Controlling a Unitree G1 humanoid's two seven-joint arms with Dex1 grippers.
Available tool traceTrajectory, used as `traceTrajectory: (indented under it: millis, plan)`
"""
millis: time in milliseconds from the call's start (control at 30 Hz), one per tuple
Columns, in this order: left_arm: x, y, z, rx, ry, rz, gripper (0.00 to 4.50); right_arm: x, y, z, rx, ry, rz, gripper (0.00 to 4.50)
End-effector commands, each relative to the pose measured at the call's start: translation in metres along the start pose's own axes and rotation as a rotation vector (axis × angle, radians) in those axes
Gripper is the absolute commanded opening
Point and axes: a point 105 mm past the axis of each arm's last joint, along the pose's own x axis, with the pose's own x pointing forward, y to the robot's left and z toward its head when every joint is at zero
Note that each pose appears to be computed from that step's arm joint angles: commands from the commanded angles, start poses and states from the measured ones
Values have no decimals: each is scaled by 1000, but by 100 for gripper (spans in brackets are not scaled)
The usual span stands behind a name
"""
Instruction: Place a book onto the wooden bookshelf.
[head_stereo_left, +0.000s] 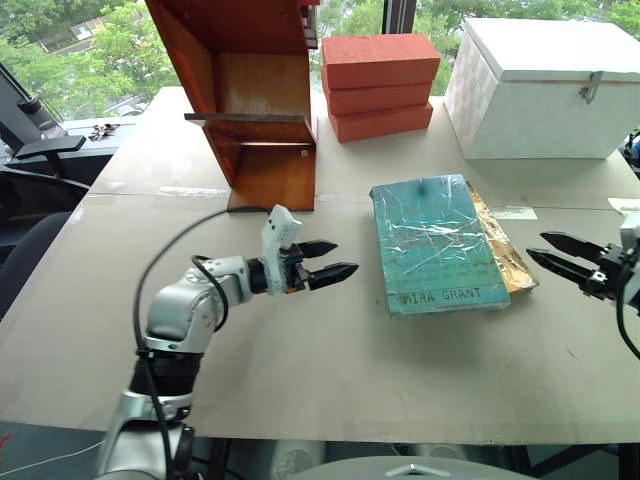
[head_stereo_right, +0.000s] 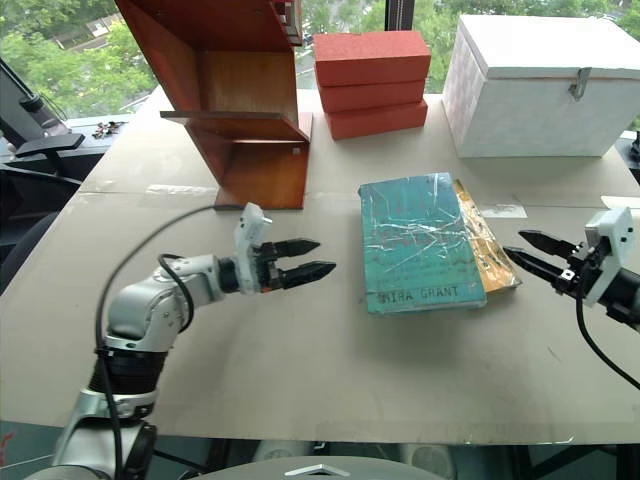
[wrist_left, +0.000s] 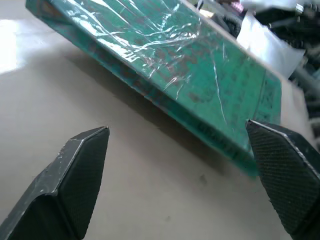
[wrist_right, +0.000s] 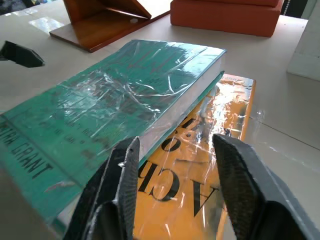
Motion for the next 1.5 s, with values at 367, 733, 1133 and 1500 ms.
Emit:
traceTrajectory:
  millis: [367, 733, 1133, 1500]
  plan:
    - [64, -25, -12, -546, 98, -164, 425, -33, 48, 31, -46, -6, 30, 448]
    - [59, -28, 18, -532, 18, -218, 3, -36, 48, 36, -23, -58, -11, 450]
    - [57, -96, 133, 990, -199, -185, 3, -29, 23, 85, 63, -339, -9, 450]
    - [19, -85, 232, 2131, -108, 482, 3, -8, 18, 112, 93, -421, 94, 450]
